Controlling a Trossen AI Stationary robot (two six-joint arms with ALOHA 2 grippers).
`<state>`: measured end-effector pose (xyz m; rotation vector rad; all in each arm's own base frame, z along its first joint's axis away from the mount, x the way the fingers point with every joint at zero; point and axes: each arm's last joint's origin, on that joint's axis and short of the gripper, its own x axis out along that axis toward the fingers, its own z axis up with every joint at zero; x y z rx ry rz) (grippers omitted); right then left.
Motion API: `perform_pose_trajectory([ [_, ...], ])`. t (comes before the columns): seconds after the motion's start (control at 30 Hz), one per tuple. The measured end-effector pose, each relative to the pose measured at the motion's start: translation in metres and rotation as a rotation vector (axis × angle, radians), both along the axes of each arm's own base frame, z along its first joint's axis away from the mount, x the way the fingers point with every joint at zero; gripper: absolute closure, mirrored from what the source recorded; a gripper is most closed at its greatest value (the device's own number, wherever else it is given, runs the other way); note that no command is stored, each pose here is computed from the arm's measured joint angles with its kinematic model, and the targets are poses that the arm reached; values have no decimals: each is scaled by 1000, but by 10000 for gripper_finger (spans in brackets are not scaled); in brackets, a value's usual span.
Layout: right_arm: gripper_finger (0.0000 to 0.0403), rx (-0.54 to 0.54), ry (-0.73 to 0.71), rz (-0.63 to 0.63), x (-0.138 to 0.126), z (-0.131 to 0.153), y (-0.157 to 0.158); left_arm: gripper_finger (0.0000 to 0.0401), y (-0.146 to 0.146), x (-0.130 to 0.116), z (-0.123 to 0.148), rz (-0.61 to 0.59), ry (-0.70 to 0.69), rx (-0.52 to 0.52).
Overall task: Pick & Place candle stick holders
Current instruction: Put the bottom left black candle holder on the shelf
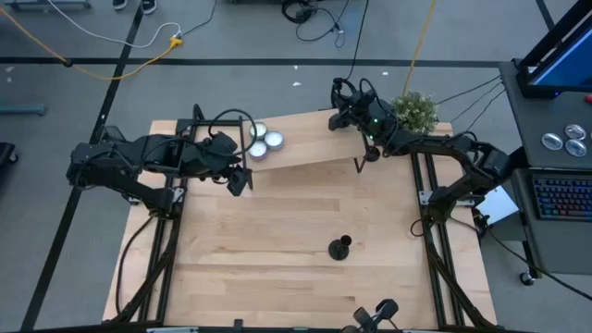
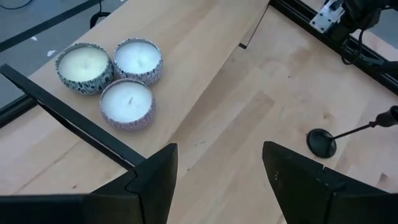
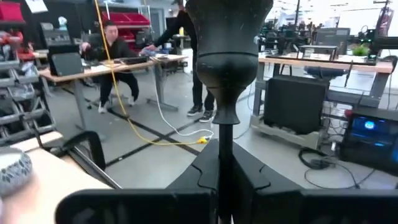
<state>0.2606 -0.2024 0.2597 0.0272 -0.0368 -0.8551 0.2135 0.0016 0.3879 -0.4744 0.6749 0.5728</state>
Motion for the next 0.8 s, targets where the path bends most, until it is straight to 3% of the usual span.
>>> perform_pose_trajectory([
  [0.8, 398, -17, -20, -52, -1, -17, -22, 160, 0, 0, 0, 13, -8, -13],
])
